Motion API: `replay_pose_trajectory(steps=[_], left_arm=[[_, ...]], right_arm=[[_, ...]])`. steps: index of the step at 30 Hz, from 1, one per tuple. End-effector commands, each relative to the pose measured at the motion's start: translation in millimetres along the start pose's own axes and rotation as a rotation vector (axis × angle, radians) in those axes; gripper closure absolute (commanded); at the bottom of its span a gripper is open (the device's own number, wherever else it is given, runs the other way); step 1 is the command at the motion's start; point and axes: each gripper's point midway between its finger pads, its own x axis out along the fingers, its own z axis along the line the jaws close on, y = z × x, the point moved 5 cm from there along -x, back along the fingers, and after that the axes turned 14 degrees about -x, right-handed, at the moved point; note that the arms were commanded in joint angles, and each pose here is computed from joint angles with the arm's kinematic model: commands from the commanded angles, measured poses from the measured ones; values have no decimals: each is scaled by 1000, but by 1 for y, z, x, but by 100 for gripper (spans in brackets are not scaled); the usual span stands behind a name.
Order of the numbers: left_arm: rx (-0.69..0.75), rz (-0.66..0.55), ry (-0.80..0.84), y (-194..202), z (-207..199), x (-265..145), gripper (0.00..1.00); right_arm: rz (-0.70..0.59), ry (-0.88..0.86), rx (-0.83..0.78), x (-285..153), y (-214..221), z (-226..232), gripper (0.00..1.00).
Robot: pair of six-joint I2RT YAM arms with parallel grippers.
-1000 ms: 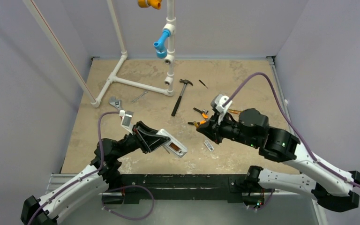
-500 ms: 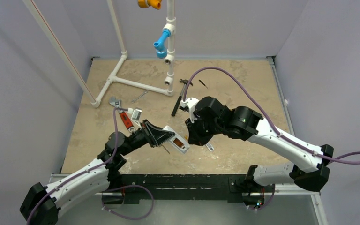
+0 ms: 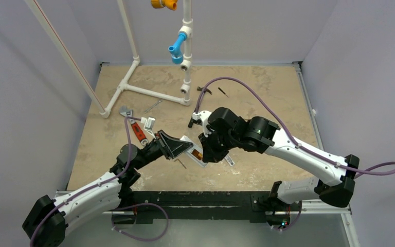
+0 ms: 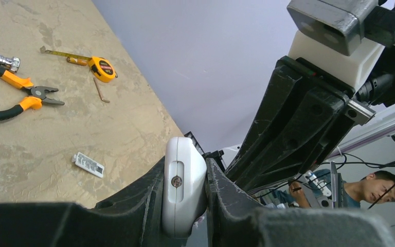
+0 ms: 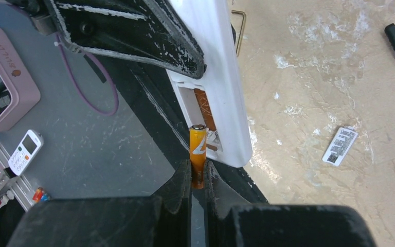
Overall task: Load the batteries into the remote control
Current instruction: Load the battery into the remote control.
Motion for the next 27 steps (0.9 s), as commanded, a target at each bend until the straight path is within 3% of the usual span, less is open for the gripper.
replay_pose_trajectory(steps=[1,27], left_arm=[[-2,-26,79,-4,-16,1,100],[-33,30,127,1,-22,5,100]], right_arm=[[-19,-22,-19,6,-6,3,100],[13,21,-46,23,-10,-6,100]])
